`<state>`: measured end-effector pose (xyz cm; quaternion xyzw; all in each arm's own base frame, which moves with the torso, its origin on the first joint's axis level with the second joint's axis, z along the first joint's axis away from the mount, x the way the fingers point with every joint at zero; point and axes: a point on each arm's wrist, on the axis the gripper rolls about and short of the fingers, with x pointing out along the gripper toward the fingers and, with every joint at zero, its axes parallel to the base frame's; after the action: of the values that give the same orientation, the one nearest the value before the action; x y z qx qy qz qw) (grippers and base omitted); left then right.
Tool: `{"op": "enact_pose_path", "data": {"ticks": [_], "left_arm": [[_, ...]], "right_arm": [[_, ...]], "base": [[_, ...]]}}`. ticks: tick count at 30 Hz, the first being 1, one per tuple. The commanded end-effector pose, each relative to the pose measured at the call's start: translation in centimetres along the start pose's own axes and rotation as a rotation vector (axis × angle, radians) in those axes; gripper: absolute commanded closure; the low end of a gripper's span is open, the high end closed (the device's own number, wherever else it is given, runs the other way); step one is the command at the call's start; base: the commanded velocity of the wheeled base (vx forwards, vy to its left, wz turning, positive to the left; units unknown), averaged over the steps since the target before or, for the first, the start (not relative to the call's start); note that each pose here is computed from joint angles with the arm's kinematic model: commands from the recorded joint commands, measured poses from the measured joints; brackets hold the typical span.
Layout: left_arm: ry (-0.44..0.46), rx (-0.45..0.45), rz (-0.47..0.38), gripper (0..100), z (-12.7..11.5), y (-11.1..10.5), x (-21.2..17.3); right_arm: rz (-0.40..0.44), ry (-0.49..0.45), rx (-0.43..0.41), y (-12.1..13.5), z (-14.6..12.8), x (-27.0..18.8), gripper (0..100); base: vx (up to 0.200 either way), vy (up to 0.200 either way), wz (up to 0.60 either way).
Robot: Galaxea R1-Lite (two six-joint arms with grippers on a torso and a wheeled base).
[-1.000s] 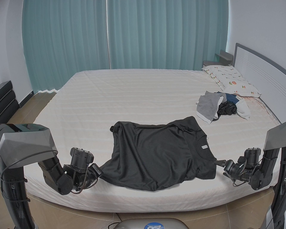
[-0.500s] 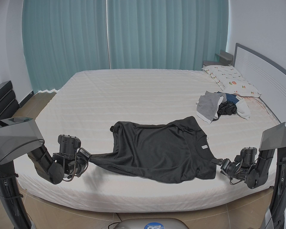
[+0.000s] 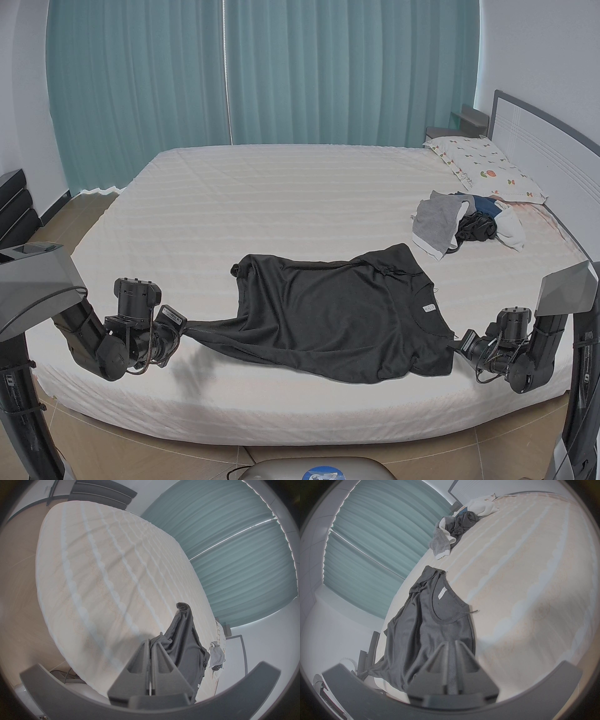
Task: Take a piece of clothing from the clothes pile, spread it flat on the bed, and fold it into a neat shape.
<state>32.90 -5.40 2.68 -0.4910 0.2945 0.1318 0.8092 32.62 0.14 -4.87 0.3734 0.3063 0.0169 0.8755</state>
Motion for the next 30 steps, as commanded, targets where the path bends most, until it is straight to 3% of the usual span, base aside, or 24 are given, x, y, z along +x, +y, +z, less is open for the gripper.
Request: {"op": "enact_pose_path", "data": {"ticks": [1, 11, 17, 18, 21, 24, 30], "left_arm": [[-0.003, -0.001, 0.002, 100, 0.1, 0.1, 0.1], [-0.068, -0.024, -0.022, 100, 1.2, 1.1, 2.4], [-0.071, -0.03, -0.021, 100, 1.3, 1.4, 2.4], [-0.072, -0.031, -0.021, 100, 1.4, 1.4, 2.4], [-0.071, -0.031, -0.021, 100, 1.4, 1.4, 2.4], [-0.066, -0.031, -0.022, 100, 1.4, 1.5, 2.3], [-0.064, -0.031, -0.017, 100, 1.3, 1.5, 2.3]], "right_arm": [[0.014, -0.022, -0.002, 0.1, 0.5, 0.4, 100], [0.069, -0.167, 0.021, 1.9, 4.1, 2.6, 100], [0.045, -0.102, 0.027, 2.5, 3.8, 1.8, 100], [0.043, -0.092, 0.024, 2.3, 3.6, 1.6, 0], [0.035, -0.08, 0.013, 2.0, 3.5, 1.3, 0], [0.028, 0.01, -0.054, 1.0, 2.4, -0.4, 0], [0.018, 0.056, -0.06, 0.6, 1.5, -0.7, 0]], "base": [[0.0, 0.0, 0.0], [0.0, 0.0, 0.0], [0.0, 0.0, 0.0], [0.0, 0.0, 0.0], [0.0, 0.0, 0.0], [0.0, 0.0, 0.0], [0.0, 0.0, 0.0]]}}
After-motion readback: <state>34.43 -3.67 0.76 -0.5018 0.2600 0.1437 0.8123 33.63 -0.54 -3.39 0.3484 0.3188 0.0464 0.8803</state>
